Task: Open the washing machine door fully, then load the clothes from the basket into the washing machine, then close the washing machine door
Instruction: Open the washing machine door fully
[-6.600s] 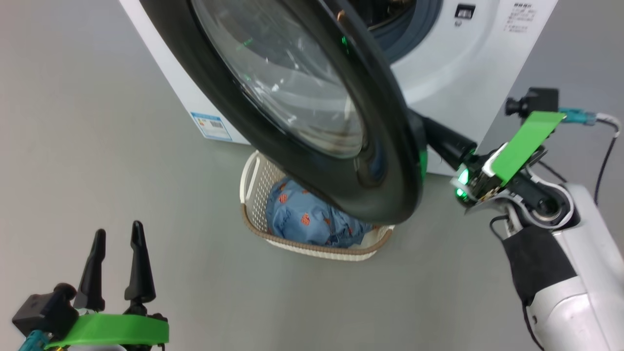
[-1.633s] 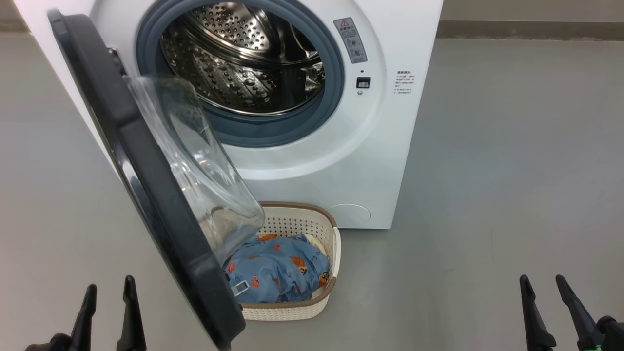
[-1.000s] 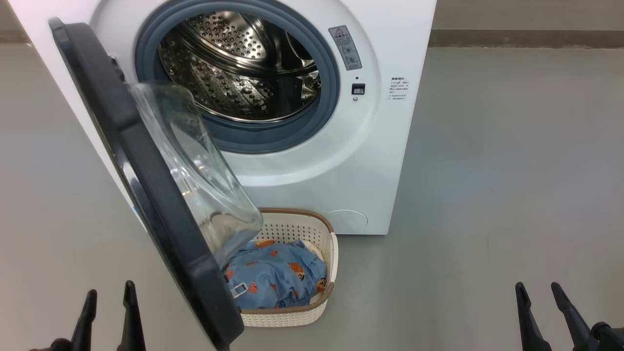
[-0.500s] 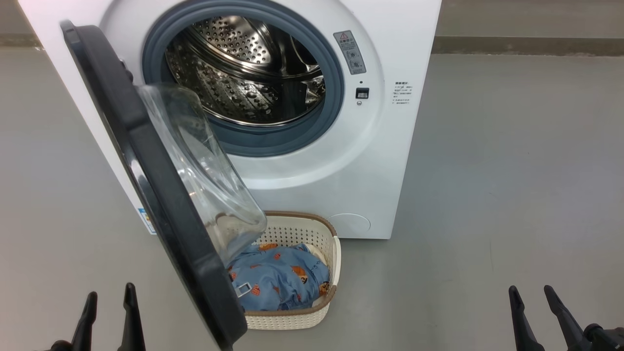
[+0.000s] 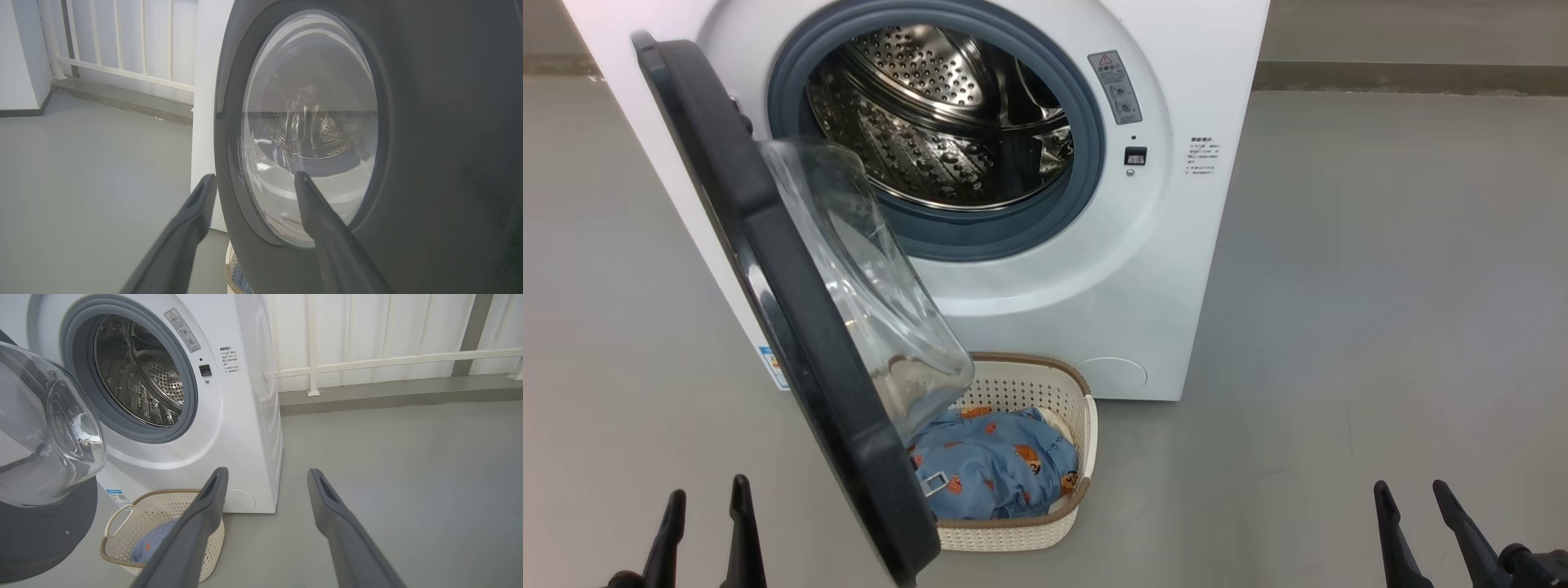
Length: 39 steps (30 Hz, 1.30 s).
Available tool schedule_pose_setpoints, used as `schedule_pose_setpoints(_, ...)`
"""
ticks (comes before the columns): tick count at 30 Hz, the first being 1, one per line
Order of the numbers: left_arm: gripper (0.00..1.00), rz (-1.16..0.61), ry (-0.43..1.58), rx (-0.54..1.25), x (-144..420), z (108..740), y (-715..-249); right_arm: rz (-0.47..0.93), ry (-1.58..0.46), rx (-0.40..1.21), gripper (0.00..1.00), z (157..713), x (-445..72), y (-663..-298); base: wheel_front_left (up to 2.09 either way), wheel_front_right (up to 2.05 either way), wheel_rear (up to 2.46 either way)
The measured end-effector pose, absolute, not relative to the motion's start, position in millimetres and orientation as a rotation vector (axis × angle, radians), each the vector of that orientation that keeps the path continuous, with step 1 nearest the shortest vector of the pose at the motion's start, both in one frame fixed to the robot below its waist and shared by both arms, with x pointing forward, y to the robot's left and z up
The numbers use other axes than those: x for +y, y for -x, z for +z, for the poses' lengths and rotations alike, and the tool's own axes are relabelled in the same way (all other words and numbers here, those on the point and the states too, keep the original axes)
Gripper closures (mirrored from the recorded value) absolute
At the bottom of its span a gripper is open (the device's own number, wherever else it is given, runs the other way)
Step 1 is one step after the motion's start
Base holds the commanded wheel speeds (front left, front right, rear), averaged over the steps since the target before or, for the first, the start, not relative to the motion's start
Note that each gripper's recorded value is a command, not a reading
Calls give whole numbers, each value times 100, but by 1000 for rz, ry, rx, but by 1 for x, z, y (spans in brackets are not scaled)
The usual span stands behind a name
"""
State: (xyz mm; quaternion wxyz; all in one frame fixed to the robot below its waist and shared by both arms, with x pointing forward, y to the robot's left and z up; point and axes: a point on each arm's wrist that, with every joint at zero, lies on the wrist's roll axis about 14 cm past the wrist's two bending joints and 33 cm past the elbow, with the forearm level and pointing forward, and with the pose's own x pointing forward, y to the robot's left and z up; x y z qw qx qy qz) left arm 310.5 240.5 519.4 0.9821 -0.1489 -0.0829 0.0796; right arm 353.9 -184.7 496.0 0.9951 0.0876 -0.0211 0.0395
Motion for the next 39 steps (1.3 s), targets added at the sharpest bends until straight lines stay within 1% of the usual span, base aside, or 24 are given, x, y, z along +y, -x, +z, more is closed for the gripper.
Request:
schedule_pose_setpoints(15, 0, 161, 300, -174, 241, 521, -309, 83, -175, -48, 0, 498, -183, -354, 0, 0, 0)
schedule_pose_setpoints(16, 100, 153, 298, -169, 239, 520, -310, 84, -175, -48, 0, 498, -183, -354, 0, 0, 0)
schedule_pose_setpoints(19, 100, 143, 297, -164, 236, 519, -310, 85, -176, -48, 0, 498, -183, -354, 0, 0, 0)
schedule_pose_setpoints(27, 100, 198, 278, -181, 255, 523, -305, 90, -176, -45, 0, 497, -181, -355, 0, 0, 0)
schedule_pose_setpoints(30, 100, 244, 272, -209, 271, 529, -301, 94, -176, -44, 0, 497, -180, -356, 0, 0, 0)
schedule_pose_setpoints(33, 100, 284, 258, -278, 287, 550, -299, 99, -175, -43, 0, 497, -178, -356, 0, 0, 0)
schedule_pose_setpoints(39, 100, 279, 170, -536, 302, 636, -302, 110, -178, -30, 0, 493, -173, -355, 0, 0, 0)
